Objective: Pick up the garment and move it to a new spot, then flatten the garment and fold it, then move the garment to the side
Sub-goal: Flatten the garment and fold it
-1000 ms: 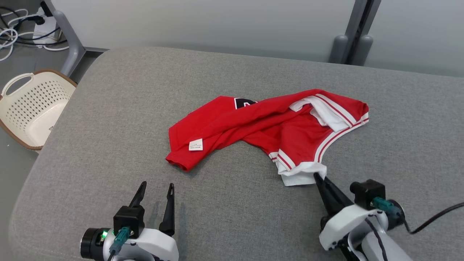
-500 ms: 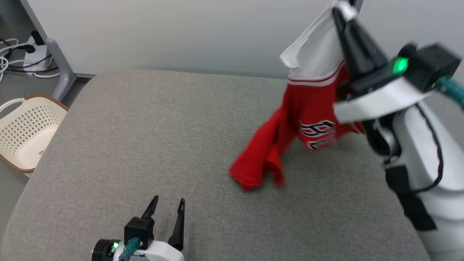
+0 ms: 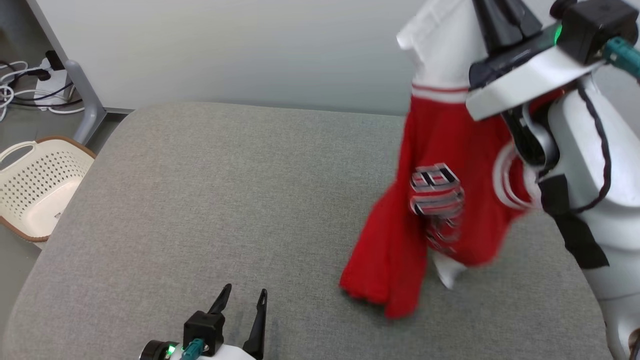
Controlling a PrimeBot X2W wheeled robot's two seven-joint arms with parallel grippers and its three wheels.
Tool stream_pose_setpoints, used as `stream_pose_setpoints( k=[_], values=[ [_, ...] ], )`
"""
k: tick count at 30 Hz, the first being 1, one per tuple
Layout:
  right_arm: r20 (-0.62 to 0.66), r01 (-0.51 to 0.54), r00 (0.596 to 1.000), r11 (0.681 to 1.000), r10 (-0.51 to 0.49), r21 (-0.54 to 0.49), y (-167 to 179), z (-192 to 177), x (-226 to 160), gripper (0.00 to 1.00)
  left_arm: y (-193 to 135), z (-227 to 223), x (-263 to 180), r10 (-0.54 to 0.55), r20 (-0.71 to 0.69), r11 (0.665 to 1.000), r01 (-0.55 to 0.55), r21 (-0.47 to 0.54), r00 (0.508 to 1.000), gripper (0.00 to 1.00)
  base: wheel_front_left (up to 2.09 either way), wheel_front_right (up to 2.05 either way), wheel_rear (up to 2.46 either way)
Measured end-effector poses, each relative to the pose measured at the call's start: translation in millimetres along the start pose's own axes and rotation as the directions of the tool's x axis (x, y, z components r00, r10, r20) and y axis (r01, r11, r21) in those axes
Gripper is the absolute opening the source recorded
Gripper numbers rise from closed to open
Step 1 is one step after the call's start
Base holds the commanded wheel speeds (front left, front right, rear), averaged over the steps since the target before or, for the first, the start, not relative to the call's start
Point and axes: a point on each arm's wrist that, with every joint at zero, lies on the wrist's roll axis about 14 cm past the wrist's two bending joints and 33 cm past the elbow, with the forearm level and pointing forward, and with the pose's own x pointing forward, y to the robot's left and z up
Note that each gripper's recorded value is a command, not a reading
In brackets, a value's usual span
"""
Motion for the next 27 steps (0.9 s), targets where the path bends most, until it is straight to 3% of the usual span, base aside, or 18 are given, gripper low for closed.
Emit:
stream_pose_setpoints(
  k=[7, 10, 13, 14, 17, 20, 24, 25, 27],
  values=[
    [0.203, -0.020, 0.979, 1.000, 0.017, 0.014, 10.9, 73.7, 39.5, 0.00, 0.4, 3.1, -3.3, 0.006, 0.011, 1.000, -0.006, -0.009, 1.000, 1.00, 0.00, 0.00, 0.00],
    [0.230, -0.013, 0.973, 1.000, 0.013, -0.002, 9.0, 83.4, 38.2, 0.00, 2.1, 3.7, -3.6, 0.014, 0.014, 1.000, -0.014, -0.010, 1.000, 1.00, 0.00, 0.00, 0.00],
    [0.113, -0.003, 0.994, 1.000, 0.006, -0.025, 2.8, 38.2, 16.3, 0.00, 0.0, 2.9, -0.8, 0.008, 0.009, 1.000, -0.008, -0.011, 1.000, 1.00, 0.00, 0.00, 0.00],
    [0.113, -0.003, 0.994, 1.000, 0.006, -0.025, 2.8, 38.2, 16.3, 0.00, 0.0, 2.9, -0.8, 0.008, 0.009, 1.000, -0.008, -0.011, 1.000, 1.00, 0.00, 0.00, 0.00],
    [-0.097, 0.026, 0.995, 0.999, -0.029, -0.032, -12.1, -36.1, -30.5, 0.00, -7.3, 1.2, 3.7, -0.015, -0.001, 1.000, 0.015, -0.013, 1.000, 1.00, 0.00, 0.00, 0.00],
    [-0.307, 0.079, 0.948, 0.997, -0.078, -0.011, -23.7, -104.7, -95.2, 0.00, -15.3, -1.3, 8.6, -0.042, -0.013, 0.999, 0.042, -0.009, 0.999, 1.00, 0.00, 0.00, 0.00],
    [-0.528, 0.162, 0.841, 0.986, -0.121, 0.032, -20.6, -167.7, -186.3, 0.00, -23.4, -1.3, 16.7, -0.071, -0.019, 0.997, 0.071, 0.000, 0.997, 1.00, 0.00, 0.00, 0.00],
    [-0.600, 0.216, 0.787, 0.975, -0.141, 0.054, -16.6, -185.4, -224.4, 0.05, -25.5, -2.3, 19.4, -0.080, -0.023, 0.997, 0.080, 0.008, 0.997, 1.00, 0.00, 0.00, 0.00],
    [-0.665, 0.264, 0.731, 0.963, -0.157, 0.062, -11.5, -199.0, -259.3, 0.87, -27.1, -2.9, 21.6, -0.086, -0.027, 0.996, 0.086, 0.010, 0.996, 1.00, 0.00, 0.00, 0.00]
  ],
)
